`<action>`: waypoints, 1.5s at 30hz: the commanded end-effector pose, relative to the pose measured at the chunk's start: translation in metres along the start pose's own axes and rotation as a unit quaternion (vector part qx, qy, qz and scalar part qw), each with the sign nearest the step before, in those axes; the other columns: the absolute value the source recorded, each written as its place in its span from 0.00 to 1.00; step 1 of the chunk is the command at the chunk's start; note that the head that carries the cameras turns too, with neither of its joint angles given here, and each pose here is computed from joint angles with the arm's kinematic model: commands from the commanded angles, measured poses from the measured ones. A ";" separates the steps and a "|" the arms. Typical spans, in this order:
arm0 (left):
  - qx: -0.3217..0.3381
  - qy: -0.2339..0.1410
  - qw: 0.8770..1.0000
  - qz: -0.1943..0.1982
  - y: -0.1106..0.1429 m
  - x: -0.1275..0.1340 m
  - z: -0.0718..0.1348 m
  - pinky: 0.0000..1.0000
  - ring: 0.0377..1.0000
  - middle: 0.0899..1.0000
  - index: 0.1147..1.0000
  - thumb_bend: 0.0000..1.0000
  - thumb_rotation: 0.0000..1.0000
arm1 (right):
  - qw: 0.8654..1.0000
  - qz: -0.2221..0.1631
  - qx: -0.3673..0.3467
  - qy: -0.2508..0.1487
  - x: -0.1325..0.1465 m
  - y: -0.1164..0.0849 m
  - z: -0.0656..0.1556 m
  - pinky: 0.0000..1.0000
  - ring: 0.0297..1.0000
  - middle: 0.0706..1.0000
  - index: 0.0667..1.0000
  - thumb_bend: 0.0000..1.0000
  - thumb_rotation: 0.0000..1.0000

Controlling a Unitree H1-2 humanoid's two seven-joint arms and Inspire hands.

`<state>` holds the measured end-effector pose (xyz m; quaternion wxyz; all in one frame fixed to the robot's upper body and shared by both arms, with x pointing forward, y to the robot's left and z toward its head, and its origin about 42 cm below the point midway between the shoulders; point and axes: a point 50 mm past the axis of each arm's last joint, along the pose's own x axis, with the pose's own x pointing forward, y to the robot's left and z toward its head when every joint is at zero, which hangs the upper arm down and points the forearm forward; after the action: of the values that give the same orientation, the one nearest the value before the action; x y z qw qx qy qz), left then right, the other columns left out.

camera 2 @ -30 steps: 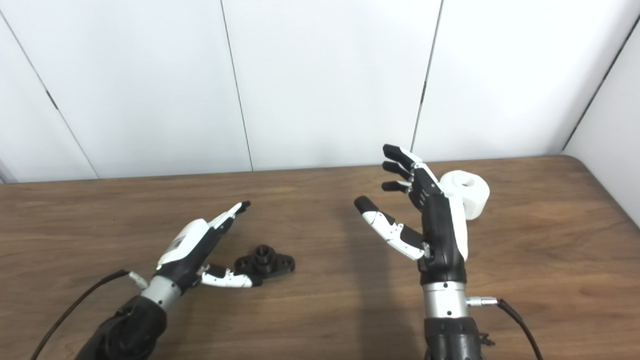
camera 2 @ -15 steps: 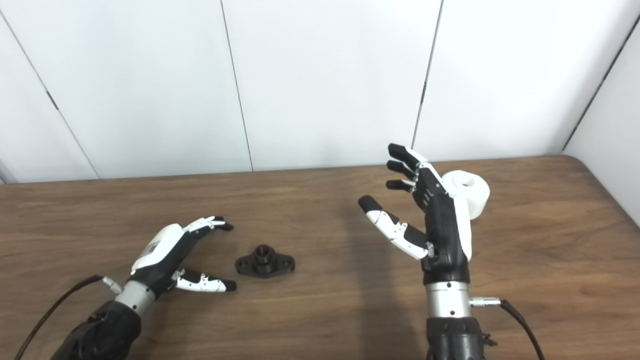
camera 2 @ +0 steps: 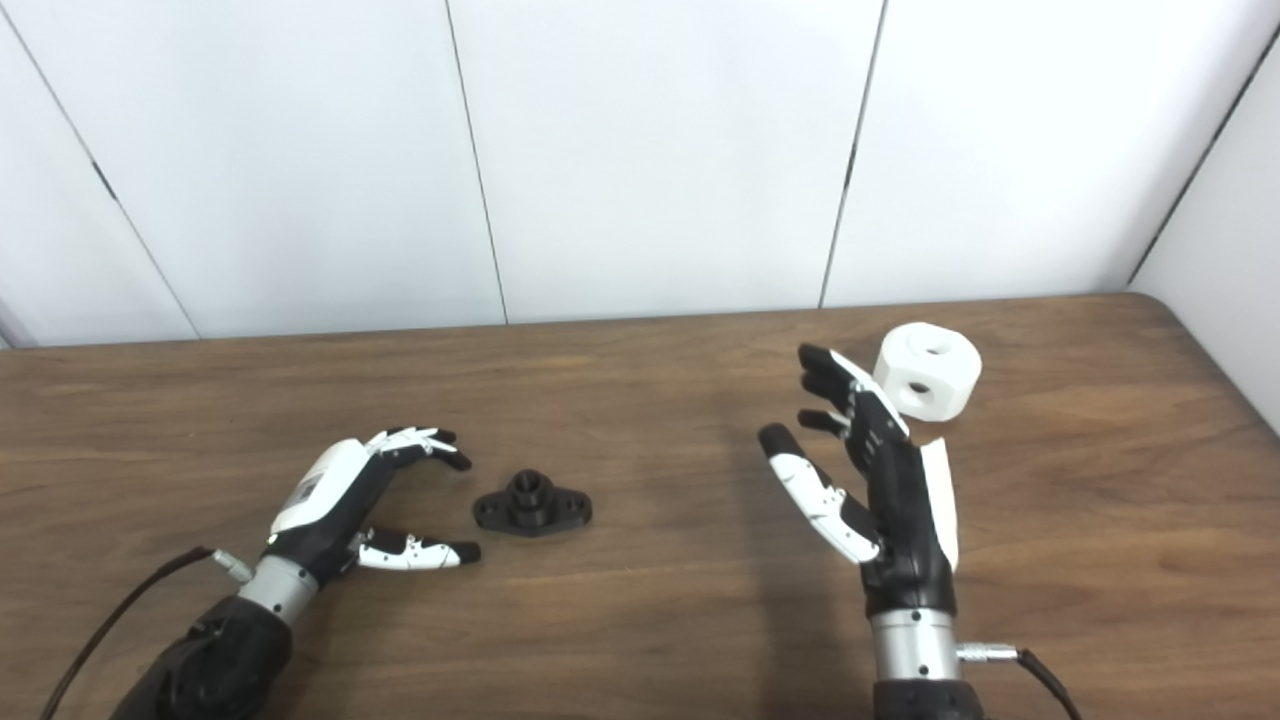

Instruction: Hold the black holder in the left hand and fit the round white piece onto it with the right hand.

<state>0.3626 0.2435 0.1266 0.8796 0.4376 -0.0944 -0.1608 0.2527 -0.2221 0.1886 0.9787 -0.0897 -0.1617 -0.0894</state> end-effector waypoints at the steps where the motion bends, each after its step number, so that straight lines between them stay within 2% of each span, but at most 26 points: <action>1: 0.007 -0.002 1.000 -0.013 -0.002 0.002 0.004 0.98 0.92 0.86 0.66 1.00 0.22 | 0.999 -0.004 0.016 -0.036 0.004 -0.001 0.009 0.73 0.82 0.82 0.79 0.33 0.67; 3: 0.008 -0.003 1.000 -0.013 -0.003 0.002 0.005 0.97 0.92 0.86 0.66 1.00 0.22 | 0.999 -0.007 0.021 -0.028 0.003 -0.003 0.006 0.74 0.82 0.81 0.79 0.32 0.71; 7: 0.008 -0.004 1.000 -0.014 -0.005 0.004 0.006 0.97 0.93 0.86 0.66 1.00 0.23 | 1.000 -0.009 0.025 -0.014 0.000 -0.007 -0.002 0.75 0.83 0.82 0.79 0.31 0.74; 15: 0.009 -0.008 1.000 -0.012 -0.009 0.009 0.008 0.92 0.91 0.84 0.65 1.00 0.24 | 0.999 -0.020 0.027 0.004 -0.006 -0.014 -0.010 0.74 0.82 0.81 0.79 0.26 0.69; 22: 0.003 -0.010 1.000 -0.024 -0.015 0.016 0.011 0.95 0.92 0.85 0.65 1.00 0.24 | 0.999 -0.031 0.020 0.021 -0.013 -0.017 -0.015 0.76 0.81 0.81 0.79 0.24 0.70; 30: -0.003 -0.025 0.999 -0.026 -0.023 0.025 0.014 0.92 0.90 0.82 0.62 1.00 0.21 | 0.999 -0.034 0.028 0.018 -0.015 -0.013 -0.012 0.75 0.81 0.81 0.78 0.22 0.66; 40: 0.020 -0.018 0.998 -0.064 -0.038 0.030 0.014 0.94 0.90 0.82 0.63 1.00 0.29 | 0.999 -0.030 0.034 0.012 -0.014 -0.007 -0.008 0.75 0.81 0.81 0.79 0.22 0.63; 45: 0.027 -0.021 0.997 -0.063 -0.040 0.032 0.011 0.93 0.90 0.80 0.62 1.00 0.31 | 0.999 -0.033 0.034 0.013 -0.014 -0.007 -0.006 0.74 0.82 0.81 0.78 0.23 0.66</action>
<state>0.3852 0.2042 0.1193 0.8636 0.4497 -0.1205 -0.1936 0.2382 -0.2309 0.1605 0.9863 -0.0517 -0.1059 -0.1152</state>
